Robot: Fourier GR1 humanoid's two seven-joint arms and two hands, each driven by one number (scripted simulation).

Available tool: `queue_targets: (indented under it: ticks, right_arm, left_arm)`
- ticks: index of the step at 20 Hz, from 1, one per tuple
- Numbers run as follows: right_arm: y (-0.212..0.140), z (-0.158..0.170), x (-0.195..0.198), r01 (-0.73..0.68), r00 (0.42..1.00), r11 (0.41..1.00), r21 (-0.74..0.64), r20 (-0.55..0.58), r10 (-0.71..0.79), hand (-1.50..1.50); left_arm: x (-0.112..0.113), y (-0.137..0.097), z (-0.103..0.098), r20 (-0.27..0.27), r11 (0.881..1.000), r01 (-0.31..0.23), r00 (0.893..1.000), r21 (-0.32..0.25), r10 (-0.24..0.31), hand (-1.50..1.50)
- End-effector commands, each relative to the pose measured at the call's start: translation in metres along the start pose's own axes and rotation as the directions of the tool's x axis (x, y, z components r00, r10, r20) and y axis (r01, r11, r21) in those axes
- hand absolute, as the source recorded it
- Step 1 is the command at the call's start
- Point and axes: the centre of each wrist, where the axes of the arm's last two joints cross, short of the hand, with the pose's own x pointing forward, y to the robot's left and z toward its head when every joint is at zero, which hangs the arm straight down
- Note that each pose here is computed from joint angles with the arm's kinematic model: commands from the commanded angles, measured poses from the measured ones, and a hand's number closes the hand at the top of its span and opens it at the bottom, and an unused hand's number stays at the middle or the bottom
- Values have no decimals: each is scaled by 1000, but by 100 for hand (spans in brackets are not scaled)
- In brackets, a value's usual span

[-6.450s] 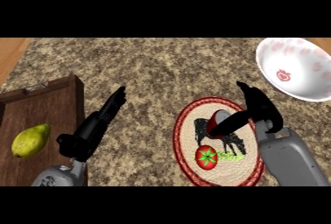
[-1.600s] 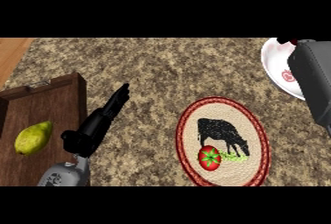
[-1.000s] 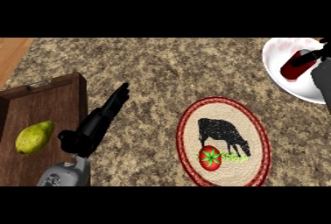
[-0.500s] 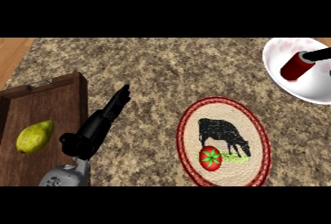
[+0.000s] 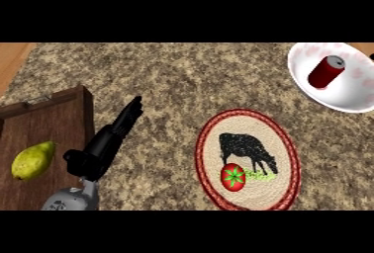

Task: Pick the can from the placemat and place it in the bowl

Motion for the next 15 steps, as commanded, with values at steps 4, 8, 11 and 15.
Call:
queue_targets:
  ticks: [4,8,11,15]
  right_arm:
    - [-48,-28,-72,82,995,991,-108,-42,-87,-150]
    - [-74,-19,-97,145,989,983,-109,-5,-147,-150]
    - [-104,-13,-140,147,988,983,-111,-26,-150,-150]
    - [-150,2,-161,178,984,983,-50,3,-178,-150]
  left_arm:
    - [-7,4,9,-11,999,2,1000,37,-2,0]
    - [-8,0,5,-9,998,-18,1000,52,19,0]
    - [-6,15,17,-17,998,7,1000,55,-6,0]
    - [3,2,8,-14,999,-3,1000,37,4,0]
